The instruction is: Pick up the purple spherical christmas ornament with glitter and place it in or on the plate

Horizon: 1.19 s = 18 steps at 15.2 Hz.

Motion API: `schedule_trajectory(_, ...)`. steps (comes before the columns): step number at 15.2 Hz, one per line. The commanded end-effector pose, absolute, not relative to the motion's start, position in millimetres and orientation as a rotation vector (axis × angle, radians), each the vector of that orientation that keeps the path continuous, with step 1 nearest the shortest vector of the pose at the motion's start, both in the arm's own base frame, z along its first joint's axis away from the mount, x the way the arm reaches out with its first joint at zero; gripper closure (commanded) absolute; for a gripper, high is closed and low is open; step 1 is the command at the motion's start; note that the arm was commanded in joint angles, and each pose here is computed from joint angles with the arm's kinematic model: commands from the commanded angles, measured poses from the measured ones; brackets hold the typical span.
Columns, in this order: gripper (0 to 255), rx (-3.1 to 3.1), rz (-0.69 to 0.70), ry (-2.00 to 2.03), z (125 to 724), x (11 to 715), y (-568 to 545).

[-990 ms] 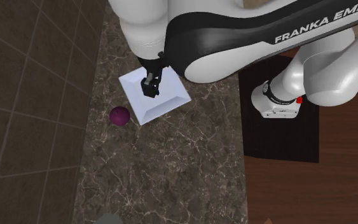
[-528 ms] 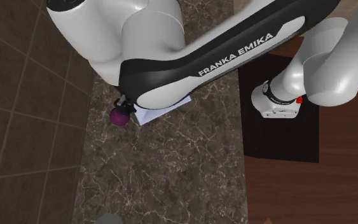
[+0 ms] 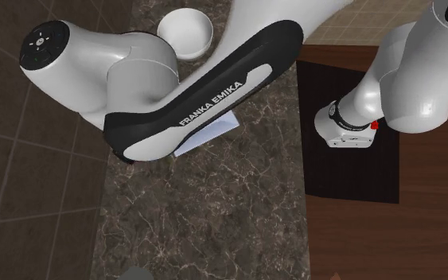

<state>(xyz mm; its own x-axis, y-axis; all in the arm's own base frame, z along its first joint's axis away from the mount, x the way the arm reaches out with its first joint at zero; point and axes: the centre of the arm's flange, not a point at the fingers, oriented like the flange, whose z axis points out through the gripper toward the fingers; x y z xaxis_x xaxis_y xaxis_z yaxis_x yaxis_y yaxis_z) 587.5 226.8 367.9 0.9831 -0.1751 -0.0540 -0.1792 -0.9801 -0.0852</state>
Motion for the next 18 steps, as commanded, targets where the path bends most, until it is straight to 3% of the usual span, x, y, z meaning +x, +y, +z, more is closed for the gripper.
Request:
schedule_trajectory(1,0,-3.036,0.072,0.277,355.4,591.2,230.0)
schedule_trajectory(14,0,-3.036,0.072,0.277,326.2,590.1,232.8)
schedule_trajectory(15,255,-3.036,0.072,0.277,326.2,590.1,232.8)
schedule_trajectory(18,255,-3.036,0.072,0.277,326.0,590.2,232.6)
